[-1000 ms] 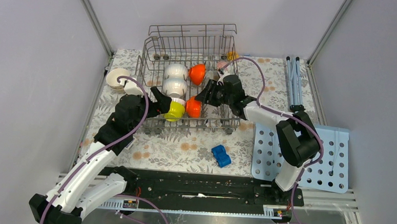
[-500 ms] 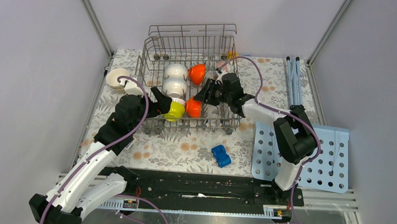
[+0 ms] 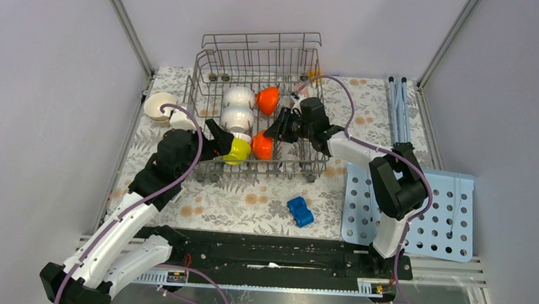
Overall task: Unload the bowls from the dish rack
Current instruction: Pick up the bowl from the dish rack.
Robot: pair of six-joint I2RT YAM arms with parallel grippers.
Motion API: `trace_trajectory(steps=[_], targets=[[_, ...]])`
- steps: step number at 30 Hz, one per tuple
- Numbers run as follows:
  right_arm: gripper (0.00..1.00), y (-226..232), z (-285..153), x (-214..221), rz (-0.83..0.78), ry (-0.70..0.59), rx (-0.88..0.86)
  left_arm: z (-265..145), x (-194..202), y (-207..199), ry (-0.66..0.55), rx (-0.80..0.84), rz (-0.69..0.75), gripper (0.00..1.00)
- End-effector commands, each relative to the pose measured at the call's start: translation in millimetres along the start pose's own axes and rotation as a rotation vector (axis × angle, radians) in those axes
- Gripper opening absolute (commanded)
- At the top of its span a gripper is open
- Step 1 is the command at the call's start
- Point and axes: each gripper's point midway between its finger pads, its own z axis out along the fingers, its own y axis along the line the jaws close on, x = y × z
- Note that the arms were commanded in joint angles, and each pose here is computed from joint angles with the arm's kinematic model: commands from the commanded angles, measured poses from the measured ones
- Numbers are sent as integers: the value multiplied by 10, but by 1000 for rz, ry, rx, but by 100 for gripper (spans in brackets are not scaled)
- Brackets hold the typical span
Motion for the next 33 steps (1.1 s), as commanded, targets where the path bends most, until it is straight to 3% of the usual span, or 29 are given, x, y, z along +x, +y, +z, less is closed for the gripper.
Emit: trace_trajectory(steps=[1, 16, 22, 33], targets=[[38, 57, 15, 425, 63, 174, -43, 4, -71, -62, -26, 27, -11, 93], [17, 186, 11, 434, 106, 180, -122, 7, -61, -58, -23, 26, -12, 93], [0, 187, -49, 358, 114, 165, -121, 6, -69, -50, -28, 21, -12, 93], [0, 162, -187, 279, 130, 139, -131, 7, -72, -32, -29, 12, -11, 93]])
